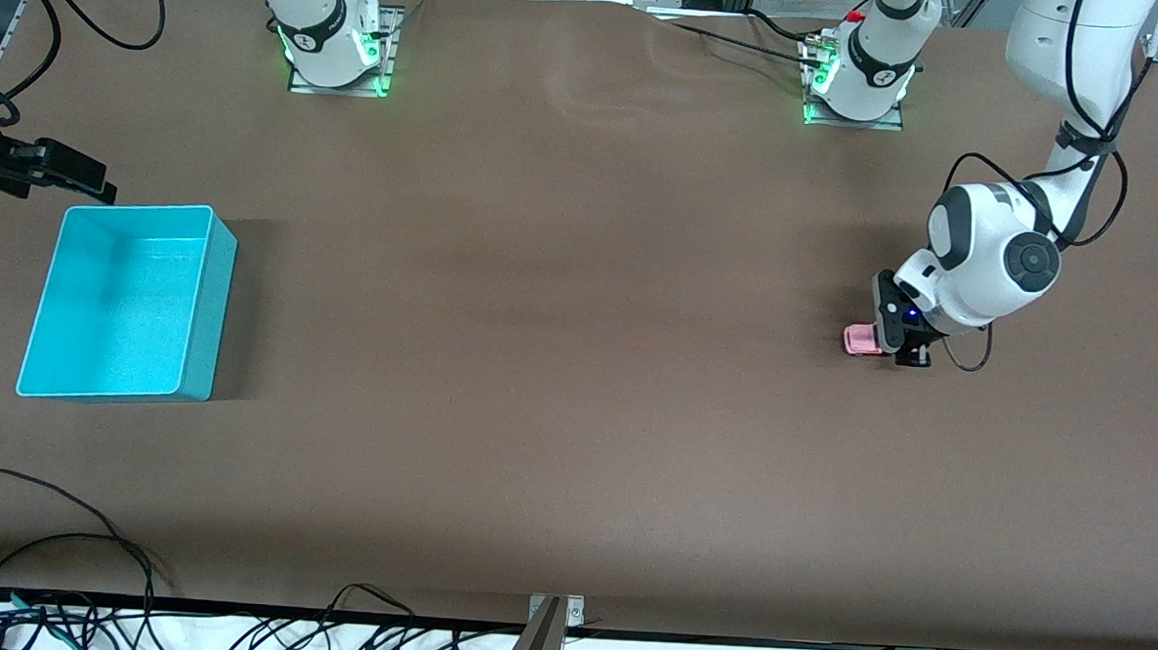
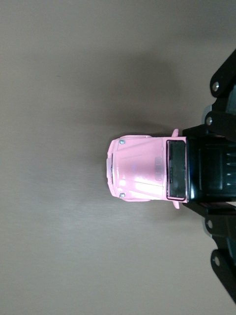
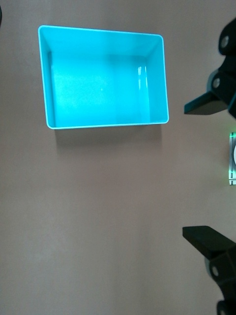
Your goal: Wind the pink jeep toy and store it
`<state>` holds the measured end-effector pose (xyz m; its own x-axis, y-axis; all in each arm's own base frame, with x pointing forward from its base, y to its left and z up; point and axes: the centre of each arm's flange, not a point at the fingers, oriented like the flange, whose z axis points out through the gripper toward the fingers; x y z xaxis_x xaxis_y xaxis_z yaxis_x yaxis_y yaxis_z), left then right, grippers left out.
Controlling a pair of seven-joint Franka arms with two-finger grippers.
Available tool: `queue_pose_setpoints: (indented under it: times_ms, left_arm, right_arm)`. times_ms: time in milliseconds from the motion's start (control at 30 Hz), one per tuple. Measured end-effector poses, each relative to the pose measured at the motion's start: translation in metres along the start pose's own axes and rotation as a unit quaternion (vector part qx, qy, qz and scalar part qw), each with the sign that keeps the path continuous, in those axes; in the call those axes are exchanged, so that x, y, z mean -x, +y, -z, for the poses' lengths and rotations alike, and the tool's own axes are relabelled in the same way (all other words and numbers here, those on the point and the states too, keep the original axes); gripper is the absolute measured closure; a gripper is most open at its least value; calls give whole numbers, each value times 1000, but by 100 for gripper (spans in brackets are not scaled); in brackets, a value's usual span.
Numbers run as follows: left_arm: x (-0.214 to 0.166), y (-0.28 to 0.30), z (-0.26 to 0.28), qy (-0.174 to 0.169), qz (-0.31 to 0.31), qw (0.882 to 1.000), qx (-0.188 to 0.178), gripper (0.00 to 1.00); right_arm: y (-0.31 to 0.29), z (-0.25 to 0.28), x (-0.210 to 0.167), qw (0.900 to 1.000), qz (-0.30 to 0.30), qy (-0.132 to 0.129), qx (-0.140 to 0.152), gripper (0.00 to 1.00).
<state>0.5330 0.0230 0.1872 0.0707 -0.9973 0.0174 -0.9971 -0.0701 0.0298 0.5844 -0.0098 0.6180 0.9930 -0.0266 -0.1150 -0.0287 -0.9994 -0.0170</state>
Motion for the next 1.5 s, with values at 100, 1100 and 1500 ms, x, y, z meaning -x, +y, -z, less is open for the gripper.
queue_pose_setpoints:
  times_ms: [100, 1100, 1500]
  left_arm:
    - [17, 0, 0, -4, -1, 1000, 0, 49]
    - [128, 1, 2, -24, -15, 1000, -12, 49]
    - [111, -31, 0, -10, -28, 999, 12, 1]
  right_arm:
    - [0, 0, 0, 1000, 0, 0, 0, 0]
    - [-1, -7, -2, 1000, 1, -7, 0, 0]
    - [-1, -7, -2, 1000, 1, -7, 0, 0]
